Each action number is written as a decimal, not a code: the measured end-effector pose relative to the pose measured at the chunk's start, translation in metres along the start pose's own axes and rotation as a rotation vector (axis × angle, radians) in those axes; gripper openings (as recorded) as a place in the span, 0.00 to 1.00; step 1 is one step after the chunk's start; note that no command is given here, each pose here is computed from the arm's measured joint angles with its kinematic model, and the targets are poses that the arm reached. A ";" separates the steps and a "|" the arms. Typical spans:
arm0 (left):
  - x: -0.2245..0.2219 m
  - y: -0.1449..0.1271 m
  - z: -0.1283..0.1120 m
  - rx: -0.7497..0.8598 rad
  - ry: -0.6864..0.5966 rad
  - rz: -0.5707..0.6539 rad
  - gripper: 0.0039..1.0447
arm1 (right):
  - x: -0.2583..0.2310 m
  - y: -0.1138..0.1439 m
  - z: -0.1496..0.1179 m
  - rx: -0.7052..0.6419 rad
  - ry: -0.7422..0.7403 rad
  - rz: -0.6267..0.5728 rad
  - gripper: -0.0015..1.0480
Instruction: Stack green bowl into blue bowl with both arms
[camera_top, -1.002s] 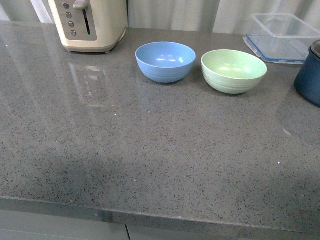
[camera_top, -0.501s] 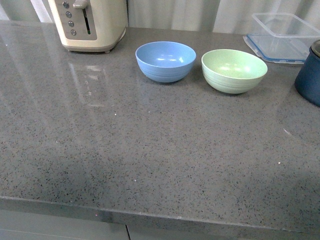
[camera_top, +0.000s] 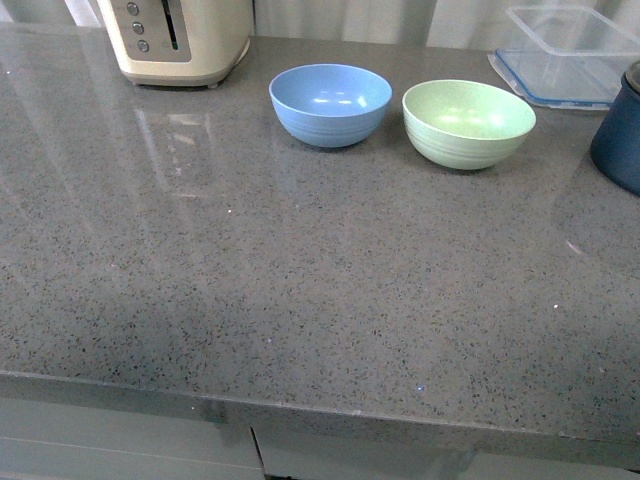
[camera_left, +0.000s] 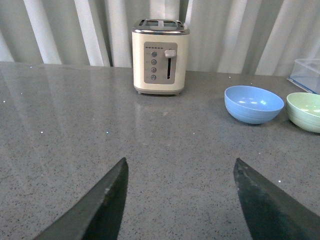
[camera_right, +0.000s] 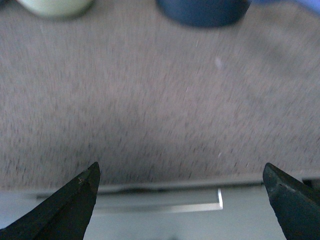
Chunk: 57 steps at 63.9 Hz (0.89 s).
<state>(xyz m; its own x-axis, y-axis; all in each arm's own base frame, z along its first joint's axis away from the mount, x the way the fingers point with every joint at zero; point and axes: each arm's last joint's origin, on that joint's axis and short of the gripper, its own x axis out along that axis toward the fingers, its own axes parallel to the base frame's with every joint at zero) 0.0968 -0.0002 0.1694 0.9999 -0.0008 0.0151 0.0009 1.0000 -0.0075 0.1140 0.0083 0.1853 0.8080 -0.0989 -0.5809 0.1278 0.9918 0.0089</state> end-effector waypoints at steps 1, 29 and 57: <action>0.000 0.000 0.000 0.000 0.000 -0.002 0.64 | 0.002 0.003 0.006 -0.002 0.030 0.005 0.90; 0.000 0.000 0.000 0.001 0.000 0.000 0.94 | 0.074 0.094 0.151 -0.047 0.090 0.171 0.90; 0.000 0.000 0.000 0.001 0.000 0.000 0.94 | 0.151 0.123 0.180 -0.112 0.110 0.165 0.90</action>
<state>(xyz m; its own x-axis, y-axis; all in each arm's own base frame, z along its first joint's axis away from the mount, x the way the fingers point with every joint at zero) 0.0968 -0.0002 0.1693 0.9999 -0.0004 0.0147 0.0005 1.0000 -0.0067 0.3553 0.1006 0.2449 0.7443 0.0688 -0.6643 -0.0703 0.9972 0.0245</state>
